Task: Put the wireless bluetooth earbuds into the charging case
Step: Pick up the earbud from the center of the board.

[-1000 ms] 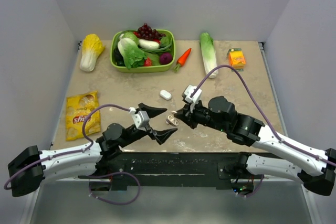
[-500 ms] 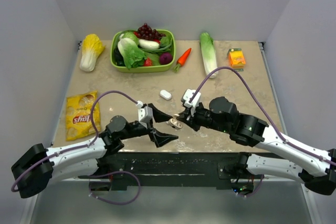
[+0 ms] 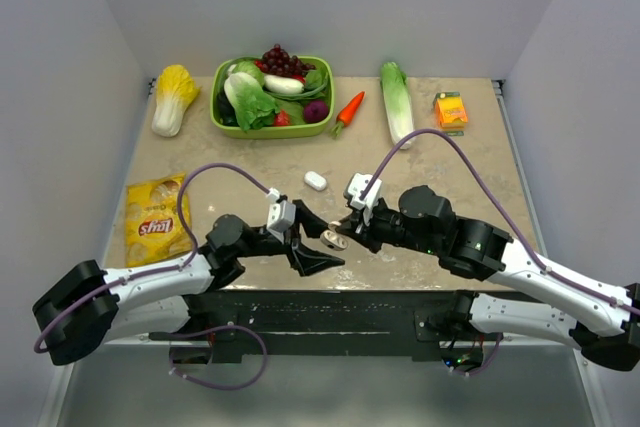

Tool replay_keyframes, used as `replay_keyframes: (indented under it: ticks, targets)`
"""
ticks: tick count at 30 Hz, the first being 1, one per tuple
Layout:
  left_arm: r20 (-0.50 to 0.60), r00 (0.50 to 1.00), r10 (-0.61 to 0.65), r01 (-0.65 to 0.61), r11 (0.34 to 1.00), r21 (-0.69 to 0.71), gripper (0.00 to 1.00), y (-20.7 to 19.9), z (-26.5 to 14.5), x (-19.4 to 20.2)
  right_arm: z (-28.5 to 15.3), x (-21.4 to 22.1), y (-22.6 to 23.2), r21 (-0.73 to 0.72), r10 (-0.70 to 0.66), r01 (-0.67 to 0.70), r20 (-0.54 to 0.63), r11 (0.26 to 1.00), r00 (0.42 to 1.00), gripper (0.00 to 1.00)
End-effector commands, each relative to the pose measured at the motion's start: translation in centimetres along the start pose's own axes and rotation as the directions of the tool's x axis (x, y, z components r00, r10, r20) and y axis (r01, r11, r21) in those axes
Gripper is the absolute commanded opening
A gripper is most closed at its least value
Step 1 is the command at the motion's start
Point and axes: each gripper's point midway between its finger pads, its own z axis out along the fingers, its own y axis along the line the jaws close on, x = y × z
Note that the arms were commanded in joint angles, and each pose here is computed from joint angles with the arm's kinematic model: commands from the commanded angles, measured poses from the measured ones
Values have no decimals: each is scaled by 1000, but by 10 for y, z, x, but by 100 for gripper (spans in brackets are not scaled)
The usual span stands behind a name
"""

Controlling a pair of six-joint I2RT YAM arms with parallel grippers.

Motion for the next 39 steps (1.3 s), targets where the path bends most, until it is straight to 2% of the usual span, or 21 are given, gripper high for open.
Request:
replay_keyframes:
  ticks: [1,3,11,14,17,18,19,22,23,24,26,27,28,30,31,34,37,39]
  targets:
    - [51,997,60,-64,995,82,54,-11,9,-22,-5,-23,5,-28,-16,18,61,999,998,0]
    - [58,997,60,-65,993,98,48,-13,10,-23,-4,-23,6,-33,-13,15,58,999,998,0]
    - [48,998,48,-52,994,99,34,-11,11,-17,-4,-22,7,-39,-13,15,54,999,998,0]
    - [51,998,46,-50,994,93,35,-10,11,-17,-4,-22,7,-41,-15,17,54,999,998,0]
    - [48,998,41,-45,996,83,42,-8,10,-16,-4,-22,7,-42,-13,15,52,999,999,0]
    - [49,998,43,-47,995,85,41,-8,10,-16,-3,-22,8,-44,-13,15,51,999,999,0]
    - [47,998,46,-50,995,86,39,-8,10,-15,-3,-22,7,-42,-13,15,51,999,999,0]
    - [45,998,53,-57,994,92,23,-9,10,-14,-3,-22,7,-42,-12,14,51,999,999,0]
    - [41,998,50,-54,994,96,11,-9,10,-13,-3,-22,7,-41,-10,12,52,999,999,0]
    - [41,998,52,-56,994,96,5,-9,10,-13,-3,-21,7,-36,-8,10,50,999,999,0]
    - [51,997,58,-63,994,92,0,-9,9,-13,-3,-23,6,-29,2,0,60,1000,998,1]
    - [58,997,59,-65,994,89,0,-9,8,-14,-3,-23,3,-12,9,-8,61,1000,998,7]
    - [69,995,65,-71,994,86,0,-9,6,-14,-4,-25,1,-1,23,-23,73,1000,997,21]
    - [84,994,71,-76,995,56,0,-5,5,-15,-6,-26,-1,13,39,-40,83,999,996,39]
    - [94,993,78,-82,996,45,0,-4,3,-15,-8,-32,-8,60,93,-100,112,993,989,51]
    - [138,985,106,-104,994,-24,0,3,-4,-20,-18,-49,-27,153,172,-206,209,967,963,66]
    - [184,973,142,-125,987,-99,0,10,-14,-26,-30,-66,-45,200,238,-308,309,930,921,70]
    - [221,960,173,-137,976,-167,0,17,-22,-34,-33,-63,-63,266,271,-369,340,891,900,72]
